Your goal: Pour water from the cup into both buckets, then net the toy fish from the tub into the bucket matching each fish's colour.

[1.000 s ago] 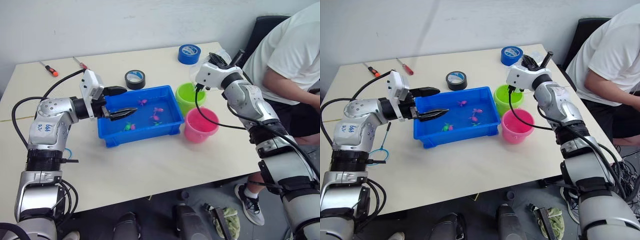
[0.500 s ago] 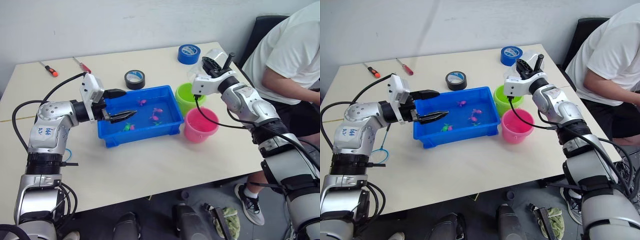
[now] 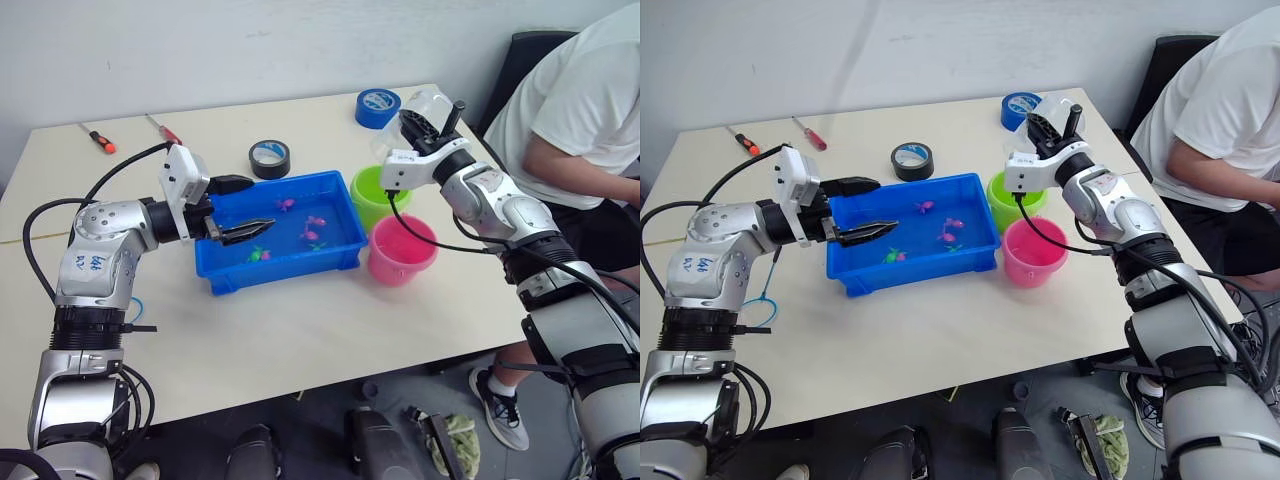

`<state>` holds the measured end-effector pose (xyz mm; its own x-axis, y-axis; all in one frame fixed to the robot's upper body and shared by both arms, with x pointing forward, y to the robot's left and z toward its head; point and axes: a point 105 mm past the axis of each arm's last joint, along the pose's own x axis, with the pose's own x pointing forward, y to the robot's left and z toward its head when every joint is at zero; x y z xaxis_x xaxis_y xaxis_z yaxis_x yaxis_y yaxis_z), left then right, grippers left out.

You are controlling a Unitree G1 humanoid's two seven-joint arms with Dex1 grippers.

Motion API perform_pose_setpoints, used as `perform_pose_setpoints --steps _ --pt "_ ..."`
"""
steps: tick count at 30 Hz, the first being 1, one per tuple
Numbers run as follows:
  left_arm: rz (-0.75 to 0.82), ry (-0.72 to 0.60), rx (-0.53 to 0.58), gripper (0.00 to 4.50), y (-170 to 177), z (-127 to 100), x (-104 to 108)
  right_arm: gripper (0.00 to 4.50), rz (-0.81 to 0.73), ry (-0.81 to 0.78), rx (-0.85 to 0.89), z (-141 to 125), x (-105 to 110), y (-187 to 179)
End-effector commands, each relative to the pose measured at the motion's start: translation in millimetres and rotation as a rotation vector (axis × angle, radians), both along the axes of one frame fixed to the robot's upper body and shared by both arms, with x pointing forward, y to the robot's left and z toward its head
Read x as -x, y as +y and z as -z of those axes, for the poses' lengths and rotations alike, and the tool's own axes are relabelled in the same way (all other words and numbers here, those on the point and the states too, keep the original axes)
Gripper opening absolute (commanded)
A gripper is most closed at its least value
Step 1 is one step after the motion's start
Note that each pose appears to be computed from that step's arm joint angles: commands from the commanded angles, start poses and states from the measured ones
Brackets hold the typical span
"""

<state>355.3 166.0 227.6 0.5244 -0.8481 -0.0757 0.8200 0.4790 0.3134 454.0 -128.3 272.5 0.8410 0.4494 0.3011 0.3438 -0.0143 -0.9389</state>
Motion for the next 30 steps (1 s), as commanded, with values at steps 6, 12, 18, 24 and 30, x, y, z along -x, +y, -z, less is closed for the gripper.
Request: perform_pose_setpoints --steps 6,12,18,24,30 --pt "0.0 -0.039 0.032 4.5 3.3 -11.5 5.0 0.01 0.02 0.034 -0.43 -34.6 -2.0 -29.4" --pt "0.002 -0.033 0.043 4.5 4.3 -14.3 3.8 0.01 0.034 0.105 -0.852 -42.2 1.6 -75.7" --pt "0.01 -0.032 0.044 4.5 2.9 -16.2 1.2 0.01 0.117 0.19 -1.458 -11.2 12.8 -146.9" --pt "0.031 -0.026 0.044 4.5 -3.0 -15.7 -0.9 0.01 0.201 0.214 -1.972 57.7 28.8 -181.9" --pt "0.035 -0.027 0.045 4.5 -4.7 -16.0 -1.3 0.01 0.251 0.273 -2.243 108.4 30.4 -179.1"
